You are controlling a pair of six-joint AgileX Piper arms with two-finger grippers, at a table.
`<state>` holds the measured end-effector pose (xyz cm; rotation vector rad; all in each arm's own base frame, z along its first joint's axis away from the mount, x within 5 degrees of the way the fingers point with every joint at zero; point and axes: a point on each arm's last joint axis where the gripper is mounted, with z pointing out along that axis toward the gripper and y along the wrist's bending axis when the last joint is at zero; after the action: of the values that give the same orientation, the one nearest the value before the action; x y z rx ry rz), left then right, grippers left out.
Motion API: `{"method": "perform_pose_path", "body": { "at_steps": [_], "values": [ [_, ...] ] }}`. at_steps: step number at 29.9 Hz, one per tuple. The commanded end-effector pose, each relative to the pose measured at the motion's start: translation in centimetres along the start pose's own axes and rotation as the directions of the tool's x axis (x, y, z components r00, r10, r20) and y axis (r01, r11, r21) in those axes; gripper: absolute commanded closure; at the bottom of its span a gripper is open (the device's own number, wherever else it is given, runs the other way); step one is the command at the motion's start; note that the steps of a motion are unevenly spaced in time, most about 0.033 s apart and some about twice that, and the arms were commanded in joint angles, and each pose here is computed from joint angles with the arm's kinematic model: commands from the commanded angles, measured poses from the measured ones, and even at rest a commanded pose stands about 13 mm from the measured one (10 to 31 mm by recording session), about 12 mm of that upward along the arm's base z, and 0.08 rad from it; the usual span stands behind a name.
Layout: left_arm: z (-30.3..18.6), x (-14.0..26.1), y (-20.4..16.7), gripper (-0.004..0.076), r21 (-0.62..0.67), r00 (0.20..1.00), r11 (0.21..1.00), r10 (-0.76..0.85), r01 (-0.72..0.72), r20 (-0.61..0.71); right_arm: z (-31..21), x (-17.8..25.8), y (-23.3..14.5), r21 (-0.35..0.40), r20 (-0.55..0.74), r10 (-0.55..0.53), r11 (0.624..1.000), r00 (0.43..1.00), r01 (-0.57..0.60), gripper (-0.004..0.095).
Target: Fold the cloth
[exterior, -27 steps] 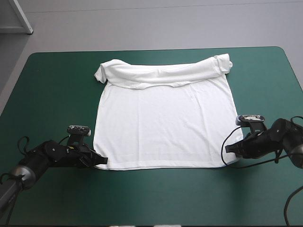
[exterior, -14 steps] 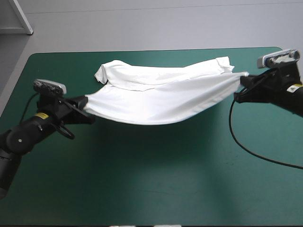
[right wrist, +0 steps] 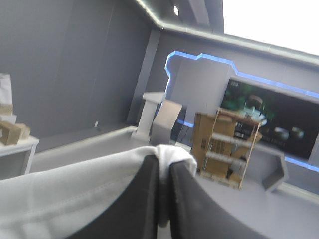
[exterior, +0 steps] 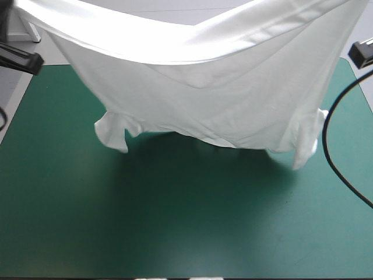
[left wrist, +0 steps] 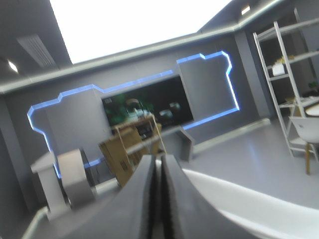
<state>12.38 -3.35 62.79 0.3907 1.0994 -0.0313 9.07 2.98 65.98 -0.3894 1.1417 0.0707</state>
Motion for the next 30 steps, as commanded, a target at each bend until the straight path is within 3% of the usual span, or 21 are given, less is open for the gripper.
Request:
{"method": "perform_pose_path", "body": {
  "at_steps": [1, 7, 13, 24, 30],
  "values": [
    [-2.2, -5.4, 0.8, 0.0705, -0.075, 0.98, 0.994, 0.087, -0.075, 0.177, -2.2, -3.8, 0.2, 0.058, 0.174, -0.051, 0.997, 0.983, 0.041, 0.0921],
    [-3.4, -8.9, 1.5, 0.0705, -0.14, 0.947, 0.981, 0.172, -0.138, 0.271, -5.0, -7.0, 0.9, 0.092, 0.304, -0.11, 0.992, 0.946, 0.086, 0.0922],
    [-0.8, -7.1, 1.7, 0.0705, -0.114, 0.964, 0.984, 0.156, -0.134, 0.216, -2.5, -5.6, -0.1, 0.101, 0.254, -0.102, 0.992, 0.962, 0.079, 0.0922],
    [10.7, 2.9, 2.8, 0.0705, -0.088, 0.993, 0.989, 0.119, -0.116, 0.019, 11.6, 5.7, -4.6, 0.024, 0.03, 0.069, 0.997, 0.997, -0.069, 0.0922],
    [16.8, 9.3, 2.9, 0.0705, -0.061, 0.994, 0.993, 0.098, -0.101, -0.055, 16.4, 9.8, -6.1, 0.009, 0.035, 0.066, 0.998, 0.997, -0.066, 0.0921]
  ]
}}
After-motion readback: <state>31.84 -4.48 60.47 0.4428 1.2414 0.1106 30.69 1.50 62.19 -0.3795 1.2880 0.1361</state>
